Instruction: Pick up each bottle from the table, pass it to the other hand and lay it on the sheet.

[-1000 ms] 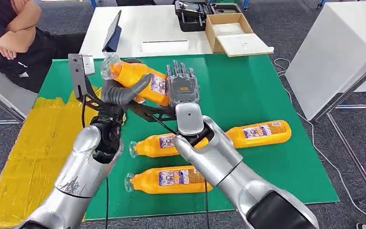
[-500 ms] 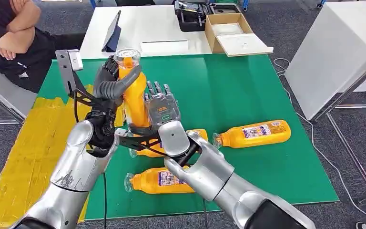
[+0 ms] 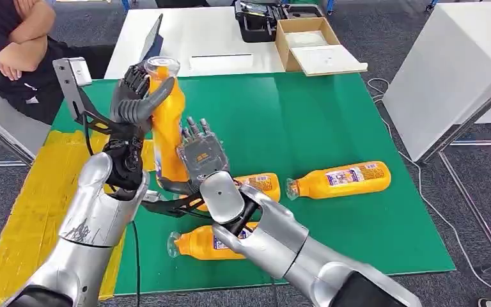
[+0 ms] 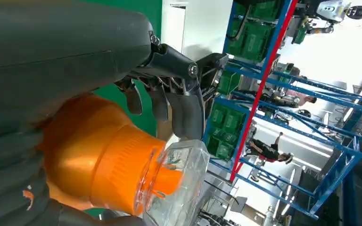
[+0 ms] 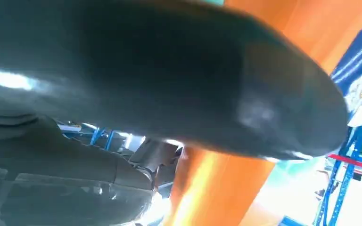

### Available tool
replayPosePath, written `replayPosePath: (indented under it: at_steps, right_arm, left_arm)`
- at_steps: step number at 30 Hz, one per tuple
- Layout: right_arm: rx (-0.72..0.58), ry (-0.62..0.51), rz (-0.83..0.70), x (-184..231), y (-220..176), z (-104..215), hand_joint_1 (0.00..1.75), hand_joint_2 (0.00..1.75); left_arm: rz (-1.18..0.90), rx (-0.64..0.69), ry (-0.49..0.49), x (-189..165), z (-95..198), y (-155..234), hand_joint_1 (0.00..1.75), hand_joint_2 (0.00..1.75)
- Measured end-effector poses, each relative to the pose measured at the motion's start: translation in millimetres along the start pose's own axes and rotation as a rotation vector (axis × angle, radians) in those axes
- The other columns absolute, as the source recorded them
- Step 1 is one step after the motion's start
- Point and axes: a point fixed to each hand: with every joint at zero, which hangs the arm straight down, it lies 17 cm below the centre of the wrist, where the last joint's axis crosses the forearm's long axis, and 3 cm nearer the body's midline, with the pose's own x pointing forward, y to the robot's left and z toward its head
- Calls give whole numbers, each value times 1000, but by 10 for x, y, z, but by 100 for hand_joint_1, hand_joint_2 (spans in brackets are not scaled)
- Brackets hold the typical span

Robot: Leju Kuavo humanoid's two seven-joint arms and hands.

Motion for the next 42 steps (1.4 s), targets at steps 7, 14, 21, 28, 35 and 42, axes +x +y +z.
replayPosePath:
  at_steps: [7, 14, 21, 28, 35, 42]
  right_arm:
    - [-14, -6, -6, 28, -61, 5, 0, 0]
    - [-23, -4, -16, 36, -107, 9, 0, 175]
    - [-23, 0, -20, 30, -109, 10, 0, 175]
    - [-19, 20, -30, 16, -121, 51, 0, 0]
    - [-37, 21, -60, -60, -195, 87, 0, 0]
    - [-62, 7, -75, -68, -298, 119, 0, 0]
  left_arm:
    - [-2, 6, -10, 32, -10, 25, 175, 175]
    - [-7, 13, -17, 56, -19, 51, 175, 175]
    - [-12, 13, -20, 64, -21, 50, 175, 175]
    - [-30, 15, -31, 90, -28, 48, 175, 175]
    - [-43, 34, -63, 221, -85, 115, 175, 175]
    - [-39, 61, -69, 264, -107, 245, 175, 175]
